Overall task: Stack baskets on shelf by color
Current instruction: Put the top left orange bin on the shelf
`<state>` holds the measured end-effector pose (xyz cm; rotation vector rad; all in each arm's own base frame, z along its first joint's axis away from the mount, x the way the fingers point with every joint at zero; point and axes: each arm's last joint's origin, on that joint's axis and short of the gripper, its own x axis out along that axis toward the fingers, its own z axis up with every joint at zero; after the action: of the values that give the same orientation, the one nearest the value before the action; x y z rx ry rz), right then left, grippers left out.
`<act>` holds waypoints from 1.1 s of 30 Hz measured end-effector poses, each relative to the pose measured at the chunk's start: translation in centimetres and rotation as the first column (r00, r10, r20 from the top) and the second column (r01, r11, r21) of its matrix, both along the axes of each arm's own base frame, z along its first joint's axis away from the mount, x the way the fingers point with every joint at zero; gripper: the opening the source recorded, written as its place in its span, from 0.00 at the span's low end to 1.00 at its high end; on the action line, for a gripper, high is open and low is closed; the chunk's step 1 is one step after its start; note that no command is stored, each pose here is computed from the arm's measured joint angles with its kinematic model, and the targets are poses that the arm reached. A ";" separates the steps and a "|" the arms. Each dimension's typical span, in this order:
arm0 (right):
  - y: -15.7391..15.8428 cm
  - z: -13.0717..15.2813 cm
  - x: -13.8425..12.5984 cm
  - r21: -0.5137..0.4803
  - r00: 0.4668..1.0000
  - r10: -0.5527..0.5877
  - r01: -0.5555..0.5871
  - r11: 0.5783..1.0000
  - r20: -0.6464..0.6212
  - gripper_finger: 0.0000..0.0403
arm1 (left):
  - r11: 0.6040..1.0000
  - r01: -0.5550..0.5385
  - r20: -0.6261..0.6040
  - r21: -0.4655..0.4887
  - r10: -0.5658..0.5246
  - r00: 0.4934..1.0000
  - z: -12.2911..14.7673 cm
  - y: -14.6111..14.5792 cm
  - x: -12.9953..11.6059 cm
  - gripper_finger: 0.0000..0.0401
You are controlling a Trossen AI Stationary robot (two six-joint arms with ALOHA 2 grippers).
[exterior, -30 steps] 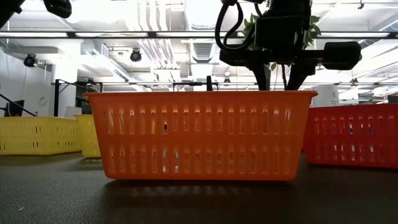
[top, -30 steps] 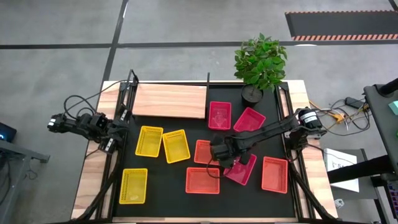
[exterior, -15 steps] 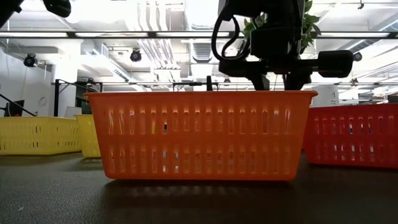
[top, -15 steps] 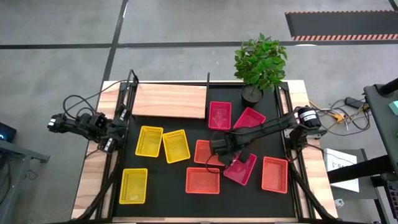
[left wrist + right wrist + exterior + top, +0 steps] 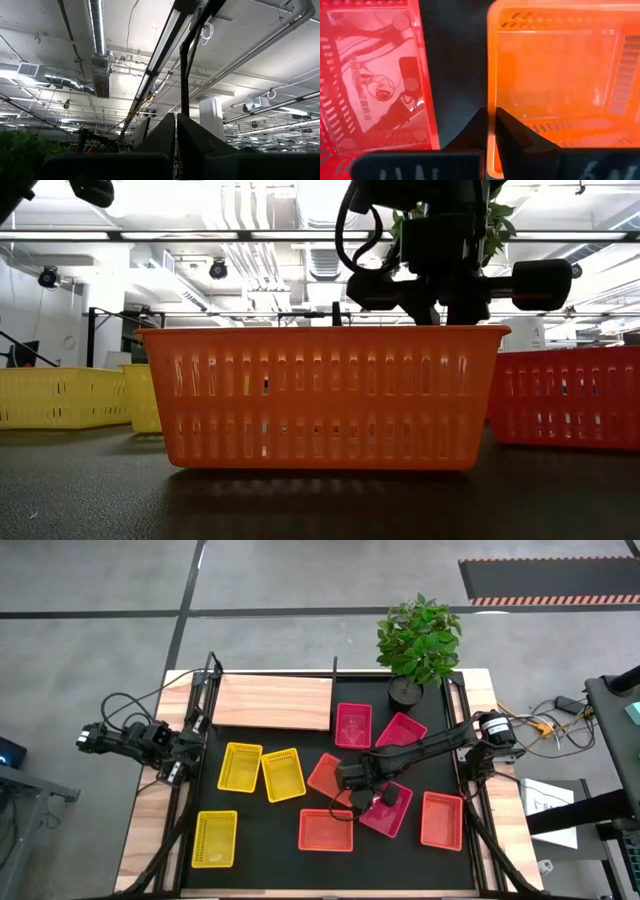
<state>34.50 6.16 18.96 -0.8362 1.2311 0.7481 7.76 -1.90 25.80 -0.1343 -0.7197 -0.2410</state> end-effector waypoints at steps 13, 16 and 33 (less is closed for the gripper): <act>0.2 4.0 1.1 0.049 0.964 -0.265 0.264 0.963 0.014 0.02 | 1.000 -0.001 -0.003 -0.001 0.001 1.000 -0.1 0.0 0.0 0.00; 0.4 5.8 1.3 0.042 0.929 -0.368 0.366 0.930 0.036 0.02 | 1.000 -0.019 -0.001 -0.018 0.019 1.000 0.0 0.1 0.0 0.00; 5.3 12.0 7.7 0.167 0.684 -0.640 0.627 0.761 0.349 0.02 | 0.973 -0.186 0.109 -0.138 0.202 0.973 1.0 0.8 -1.0 0.00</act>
<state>42.20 11.45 30.91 -0.4341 1.0381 0.0188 6.76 -1.06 26.82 -0.1701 -0.8652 -0.0156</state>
